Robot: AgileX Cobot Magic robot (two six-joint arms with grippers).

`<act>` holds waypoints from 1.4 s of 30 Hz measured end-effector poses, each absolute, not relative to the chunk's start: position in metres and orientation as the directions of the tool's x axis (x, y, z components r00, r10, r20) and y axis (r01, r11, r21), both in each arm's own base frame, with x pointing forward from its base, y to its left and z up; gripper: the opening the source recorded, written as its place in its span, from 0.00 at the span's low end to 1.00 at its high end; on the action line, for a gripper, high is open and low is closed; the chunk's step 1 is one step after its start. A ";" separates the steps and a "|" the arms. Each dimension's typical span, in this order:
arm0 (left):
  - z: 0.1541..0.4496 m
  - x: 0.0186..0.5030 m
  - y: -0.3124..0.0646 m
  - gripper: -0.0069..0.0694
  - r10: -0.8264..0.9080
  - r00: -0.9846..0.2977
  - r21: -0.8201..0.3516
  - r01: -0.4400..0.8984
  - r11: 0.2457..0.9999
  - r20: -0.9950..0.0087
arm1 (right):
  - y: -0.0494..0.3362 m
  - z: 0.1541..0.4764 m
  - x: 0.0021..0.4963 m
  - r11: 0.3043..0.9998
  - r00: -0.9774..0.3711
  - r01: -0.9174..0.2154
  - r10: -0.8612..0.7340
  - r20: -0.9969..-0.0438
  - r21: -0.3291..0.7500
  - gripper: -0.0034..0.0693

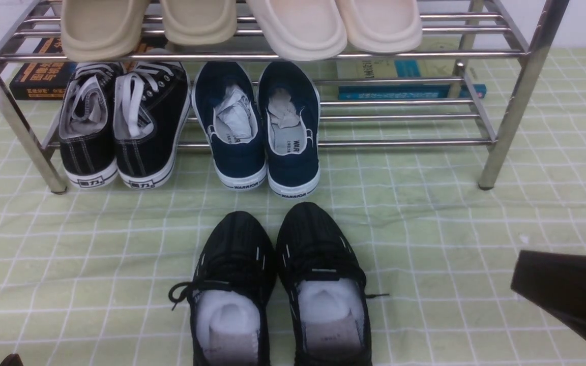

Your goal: Take the shoes off the shelf with your hand from the green coffee tablecloth.

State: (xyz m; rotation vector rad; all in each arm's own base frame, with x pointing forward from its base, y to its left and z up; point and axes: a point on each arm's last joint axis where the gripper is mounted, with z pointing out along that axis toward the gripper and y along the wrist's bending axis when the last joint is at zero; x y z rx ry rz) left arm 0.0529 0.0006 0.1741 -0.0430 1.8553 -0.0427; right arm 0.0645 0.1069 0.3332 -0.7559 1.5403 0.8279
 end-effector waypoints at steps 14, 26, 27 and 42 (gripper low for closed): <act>0.174 0.053 0.001 0.41 -0.052 -0.281 -0.052 -0.008 0.999 -0.958 | 0.107 0.334 0.064 0.536 -0.107 -0.840 -0.014 -0.994 0.083 0.05; 0.174 0.053 0.001 0.41 -0.052 -0.281 -0.052 -0.008 0.999 -0.958 | 0.107 0.334 0.064 0.536 -0.107 -0.840 -0.014 -0.994 0.083 0.06; 0.174 0.053 0.001 0.41 -0.052 -0.281 -0.052 -0.008 0.999 -0.958 | 0.107 0.334 0.064 0.536 -0.112 -0.840 -0.011 -0.994 0.089 0.06; 0.174 0.053 0.001 0.41 -0.052 -0.281 -0.052 -0.008 0.999 -0.958 | 0.082 0.291 0.064 0.620 -0.127 -0.784 -0.112 -0.986 0.030 0.08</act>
